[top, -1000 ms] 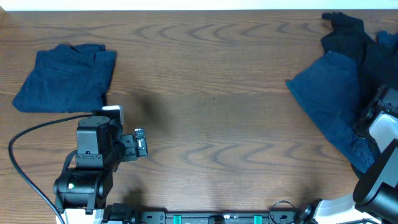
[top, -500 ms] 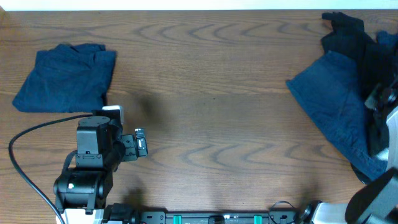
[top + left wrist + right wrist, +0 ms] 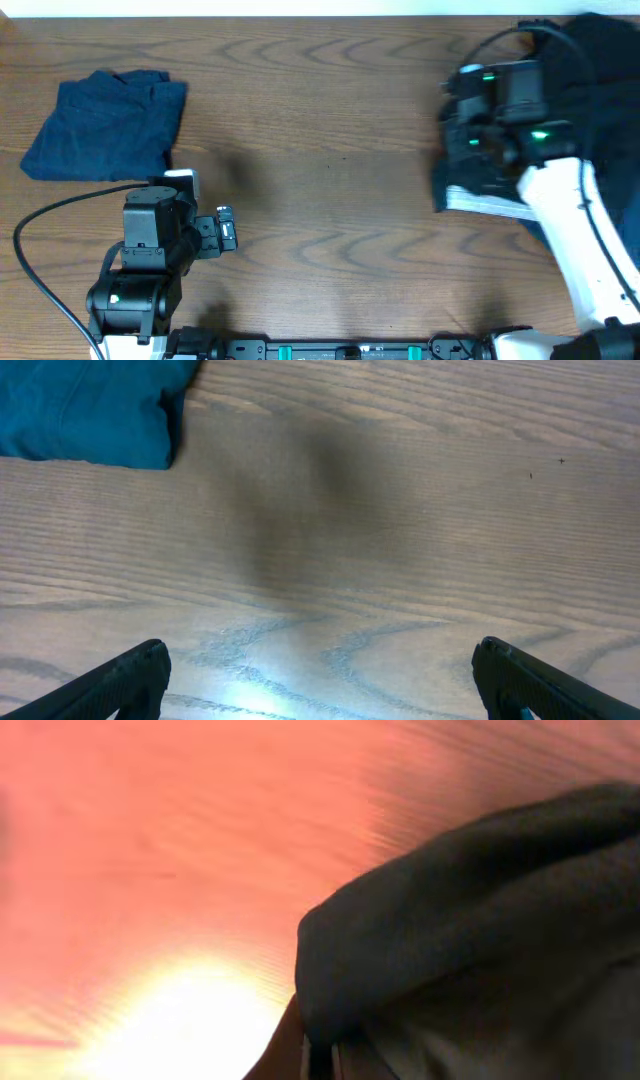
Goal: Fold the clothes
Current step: 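Reach the right gripper into the clothes pile and grasp the black shorts, then drag the black shorts leftward onto the table center with the right gripper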
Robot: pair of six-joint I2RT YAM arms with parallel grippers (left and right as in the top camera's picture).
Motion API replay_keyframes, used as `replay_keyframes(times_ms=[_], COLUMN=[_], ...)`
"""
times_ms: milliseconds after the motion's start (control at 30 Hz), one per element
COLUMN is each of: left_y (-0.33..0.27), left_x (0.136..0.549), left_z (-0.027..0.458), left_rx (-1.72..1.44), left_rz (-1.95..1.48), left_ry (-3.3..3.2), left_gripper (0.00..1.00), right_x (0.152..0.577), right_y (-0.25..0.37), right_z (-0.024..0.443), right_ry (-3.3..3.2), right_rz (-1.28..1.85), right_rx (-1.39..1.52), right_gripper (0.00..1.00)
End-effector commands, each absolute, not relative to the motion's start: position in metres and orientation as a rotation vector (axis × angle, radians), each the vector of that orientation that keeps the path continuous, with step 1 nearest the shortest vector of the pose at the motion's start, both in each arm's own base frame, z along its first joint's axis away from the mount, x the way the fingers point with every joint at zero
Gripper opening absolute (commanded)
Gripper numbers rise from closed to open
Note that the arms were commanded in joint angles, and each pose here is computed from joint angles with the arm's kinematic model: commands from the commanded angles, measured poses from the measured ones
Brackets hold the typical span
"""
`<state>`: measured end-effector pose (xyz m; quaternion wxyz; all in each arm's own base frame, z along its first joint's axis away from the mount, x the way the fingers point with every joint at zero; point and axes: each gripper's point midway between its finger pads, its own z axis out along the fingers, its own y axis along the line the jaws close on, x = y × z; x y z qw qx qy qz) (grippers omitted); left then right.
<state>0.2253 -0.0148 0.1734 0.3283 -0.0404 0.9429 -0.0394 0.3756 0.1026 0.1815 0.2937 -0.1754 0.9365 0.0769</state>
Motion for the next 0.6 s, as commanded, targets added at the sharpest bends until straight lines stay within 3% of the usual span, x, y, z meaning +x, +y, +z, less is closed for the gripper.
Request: replay_keyframes(times_ms=[0,233,367,433,500,567], left_y=[-0.016,-0.016,-0.016,-0.016,-0.016,-0.016], left_x=[0.228,0.228,0.229,0.229,0.229,0.229], left_z=[0.183,0.183,0.183,0.183,0.184,0.184], left_rx=[-0.112,-0.112,-0.112,-0.112,-0.112,-0.111], left_rz=[-0.114,-0.114,-0.115,-0.116,-0.116,-0.116], left_ry=[2.443,2.442,2.439,2.439,2.439,2.435], left_gripper=[0.98,0.98,0.98,0.98,0.98,0.98], right_x=[0.375,0.392,0.405,0.419,0.431,0.432], right_y=[0.154,0.225,0.234,0.211,0.171,0.133], right_z=[0.167,0.153,0.171,0.186,0.204,0.218], right_ry=[2.482,2.369,2.273,2.265,2.251,2.239], right_rz=[0.320,0.408,0.371,0.269,0.137,0.040], right_rx=[-0.586,-0.677,-0.654,-0.475,-0.224,-0.060], right_gripper=[0.02,0.05,0.42,0.56,0.78,0.84])
